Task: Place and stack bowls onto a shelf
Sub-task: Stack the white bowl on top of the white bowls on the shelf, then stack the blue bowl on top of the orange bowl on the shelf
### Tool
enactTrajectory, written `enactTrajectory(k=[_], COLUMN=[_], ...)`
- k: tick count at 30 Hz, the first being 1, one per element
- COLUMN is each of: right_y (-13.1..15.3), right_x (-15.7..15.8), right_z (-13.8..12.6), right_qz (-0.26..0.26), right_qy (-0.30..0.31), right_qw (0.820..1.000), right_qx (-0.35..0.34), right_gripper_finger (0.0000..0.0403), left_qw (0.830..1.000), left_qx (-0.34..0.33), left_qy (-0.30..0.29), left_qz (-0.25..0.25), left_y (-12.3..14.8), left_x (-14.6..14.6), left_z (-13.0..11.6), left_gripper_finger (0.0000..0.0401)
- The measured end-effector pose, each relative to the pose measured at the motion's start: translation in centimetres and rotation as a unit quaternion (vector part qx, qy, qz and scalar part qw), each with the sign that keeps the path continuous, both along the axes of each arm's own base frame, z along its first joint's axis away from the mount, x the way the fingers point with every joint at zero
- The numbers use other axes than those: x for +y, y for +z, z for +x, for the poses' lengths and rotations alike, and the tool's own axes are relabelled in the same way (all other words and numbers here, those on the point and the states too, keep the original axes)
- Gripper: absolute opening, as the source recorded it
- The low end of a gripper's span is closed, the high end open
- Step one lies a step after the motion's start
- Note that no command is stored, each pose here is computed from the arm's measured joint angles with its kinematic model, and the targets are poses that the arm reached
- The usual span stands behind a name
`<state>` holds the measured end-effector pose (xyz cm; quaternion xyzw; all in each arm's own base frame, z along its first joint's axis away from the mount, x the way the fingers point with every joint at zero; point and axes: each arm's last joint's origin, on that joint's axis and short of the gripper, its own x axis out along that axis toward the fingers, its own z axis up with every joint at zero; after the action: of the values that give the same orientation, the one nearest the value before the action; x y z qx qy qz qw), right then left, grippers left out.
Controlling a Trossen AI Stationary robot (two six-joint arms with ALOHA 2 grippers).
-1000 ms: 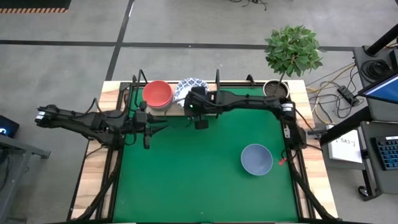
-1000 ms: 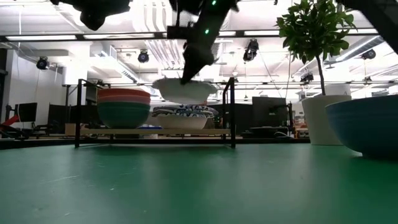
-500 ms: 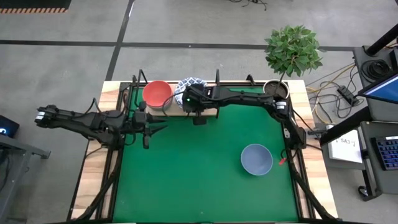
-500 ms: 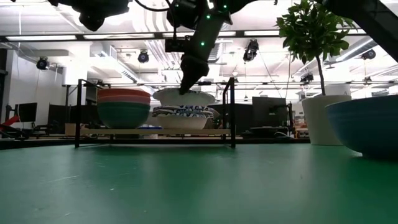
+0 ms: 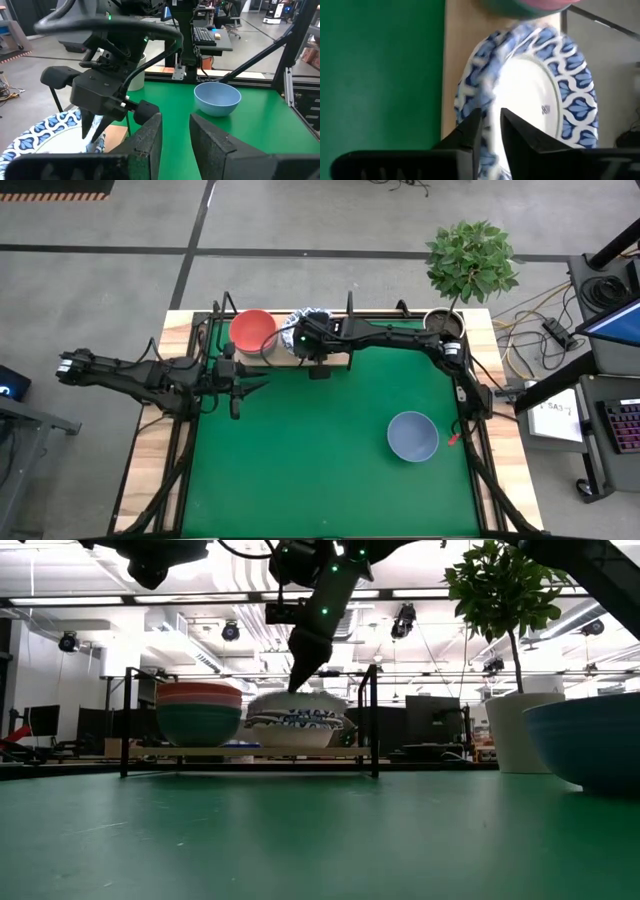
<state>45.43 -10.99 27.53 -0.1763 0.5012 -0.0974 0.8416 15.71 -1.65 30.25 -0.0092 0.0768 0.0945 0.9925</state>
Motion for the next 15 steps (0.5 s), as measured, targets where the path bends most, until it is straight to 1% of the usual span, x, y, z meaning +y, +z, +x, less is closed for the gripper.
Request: enactTrajectory(k=[2,11,13,15], right_y=[0.1,0.6,1.2,2.1], right_x=[0.0,0.2,0.7,1.4], right_z=[0.1,-0.1,-0.6,-1.4], right_qz=[0.003,0.005,0.02,0.055], right_qy=[-0.008,-0.009,-0.014,-0.01], right_qw=[1.0,1.0,1.0,0.998], right_qx=[-0.012,-0.012,-0.013,-0.013], right_gripper_finger=[0.0076,0.014,0.0148,0.0151], left_qw=[1.0,1.0,1.0,1.0], left_qx=[0.0,0.0,0.0,0.0], left_qy=[0.0,0.0,0.0,0.0], left_qz=[0.0,0.0,0.0,0.0], left_y=[0.0,0.0,0.0,0.0], left_x=[0.0,0.0,0.0,0.0], left_z=[0.0,0.0,0.0,0.0], left_gripper_finger=[0.0081,0.0081,0.0081,0.0081])
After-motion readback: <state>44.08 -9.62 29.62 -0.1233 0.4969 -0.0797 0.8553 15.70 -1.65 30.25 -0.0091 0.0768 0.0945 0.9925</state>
